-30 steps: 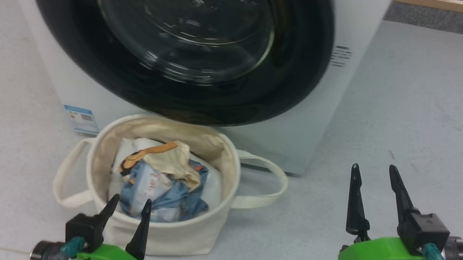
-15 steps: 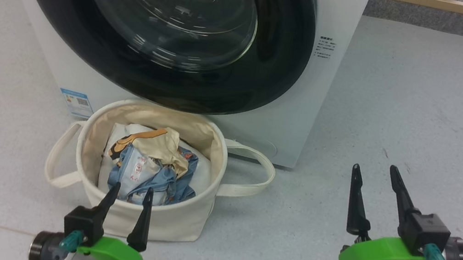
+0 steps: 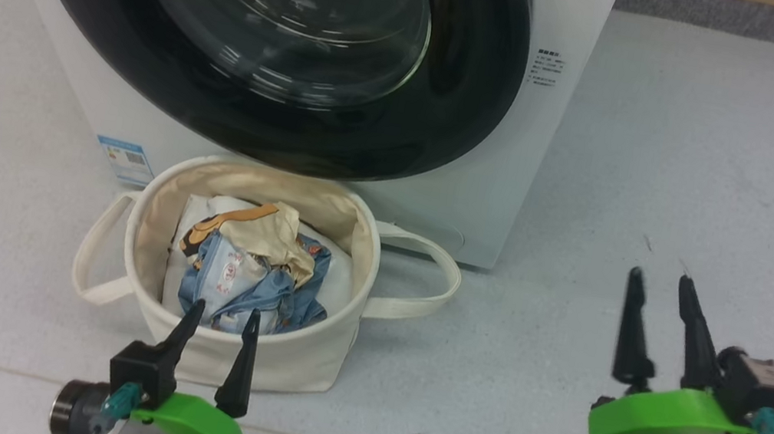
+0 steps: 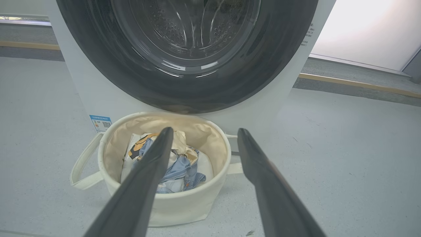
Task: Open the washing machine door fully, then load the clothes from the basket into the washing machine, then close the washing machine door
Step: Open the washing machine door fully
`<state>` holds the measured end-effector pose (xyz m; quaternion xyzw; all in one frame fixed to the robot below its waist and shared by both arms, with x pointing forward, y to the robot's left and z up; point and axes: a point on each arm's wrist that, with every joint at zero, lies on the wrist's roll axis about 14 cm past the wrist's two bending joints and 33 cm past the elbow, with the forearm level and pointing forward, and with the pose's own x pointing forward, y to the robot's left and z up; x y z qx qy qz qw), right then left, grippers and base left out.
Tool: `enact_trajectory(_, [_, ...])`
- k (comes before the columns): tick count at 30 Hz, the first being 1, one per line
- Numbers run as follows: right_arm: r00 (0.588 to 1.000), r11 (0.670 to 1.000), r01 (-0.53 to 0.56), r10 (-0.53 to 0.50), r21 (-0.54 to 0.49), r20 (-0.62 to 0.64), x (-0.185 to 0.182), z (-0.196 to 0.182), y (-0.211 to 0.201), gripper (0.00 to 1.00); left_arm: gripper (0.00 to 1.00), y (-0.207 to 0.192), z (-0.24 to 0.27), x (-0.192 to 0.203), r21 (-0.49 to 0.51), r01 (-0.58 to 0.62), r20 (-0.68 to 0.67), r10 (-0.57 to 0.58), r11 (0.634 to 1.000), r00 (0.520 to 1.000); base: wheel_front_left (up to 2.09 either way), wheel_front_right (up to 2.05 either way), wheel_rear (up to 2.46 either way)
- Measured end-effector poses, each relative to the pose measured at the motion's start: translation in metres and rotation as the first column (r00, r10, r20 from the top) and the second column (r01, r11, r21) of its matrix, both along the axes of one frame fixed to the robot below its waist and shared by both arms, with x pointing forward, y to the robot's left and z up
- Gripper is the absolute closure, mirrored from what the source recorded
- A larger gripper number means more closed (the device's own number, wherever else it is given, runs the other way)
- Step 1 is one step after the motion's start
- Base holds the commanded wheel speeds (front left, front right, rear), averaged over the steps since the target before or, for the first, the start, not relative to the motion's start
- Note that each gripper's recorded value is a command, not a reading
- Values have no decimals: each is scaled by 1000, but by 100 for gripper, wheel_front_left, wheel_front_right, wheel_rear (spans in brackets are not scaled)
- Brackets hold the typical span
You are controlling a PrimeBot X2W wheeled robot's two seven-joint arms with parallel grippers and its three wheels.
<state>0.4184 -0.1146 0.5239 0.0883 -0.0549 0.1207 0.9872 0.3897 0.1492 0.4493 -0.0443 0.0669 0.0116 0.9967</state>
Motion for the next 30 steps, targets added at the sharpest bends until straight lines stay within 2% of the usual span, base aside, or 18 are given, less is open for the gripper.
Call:
enact_trajectory(2, [1000, 999, 7, -7, 42, -1, 3, 2, -2, 100, 0, -1, -3, 1, -1, 3, -7, -3, 1000, 1000, 0, 0, 0])
enact_trajectory(4, [1000, 990, 29, -28, 136, -13, 8, 3, -8, 100, 0, -1, -5, 3, -2, 6, -14, -6, 1000, 1000, 0, 0, 0])
enact_trajectory(7, [993, 944, 99, -74, 316, -88, 19, -10, -24, 100, 0, -2, -7, 7, -4, 8, -17, -8, 1000, 1000, 0, 0, 0])
enact_trajectory(10, [977, 830, 181, -89, 528, -195, 34, -30, -33, 100, 0, -4, -9, 14, -5, 13, -19, -13, 1000, 1000, 0, 0, 0])
enact_trajectory(11, [966, 740, 214, -65, 637, -250, 48, -36, -33, 100, 0, -5, -13, 18, -4, 18, -29, -18, 1000, 999, 0, 0, 0])
enact_trajectory(13, [963, 677, 206, -12, 707, -269, 69, -31, -27, 100, 0, -7, -18, 24, -4, 25, -40, -25, 1000, 999, 0, 0, 0])
enact_trajectory(15, [964, 600, 172, 61, 781, -259, 93, -18, -19, 100, 0, -9, -22, 32, -4, 32, -47, -32, 999, 998, 0, 0, 0])
enact_trajectory(17, [962, 495, 142, 136, 857, -238, 116, -5, -15, 100, 0, -10, -24, 43, -6, 32, -46, -33, 999, 998, 0, 0, 0])
enact_trajectory(18, [960, 454, 131, 165, 881, -228, 126, -1, -14, 100, 0, -11, -25, 49, -10, 35, -45, -35, 999, 998, 0, 0, 0])
enact_trajectory(22, [945, 343, 112, 255, 933, -207, 158, -2, -17, 100, 0, -15, -38, 67, -19, 46, -63, -47, 999, 997, 0, 0, 0])
enact_trajectory(25, [920, 280, 83, 349, 957, -182, 176, -5, -6, 100, 0, -16, -52, 76, -31, 43, -90, -45, 999, 995, 0, 0, 0])
enact_trajectory(30, [856, 178, 38, 503, 983, -124, 196, -11, 21, 100, 0, -16, -72, 85, -46, 36, -127, -42, 998, 991, 0, 0, 0])
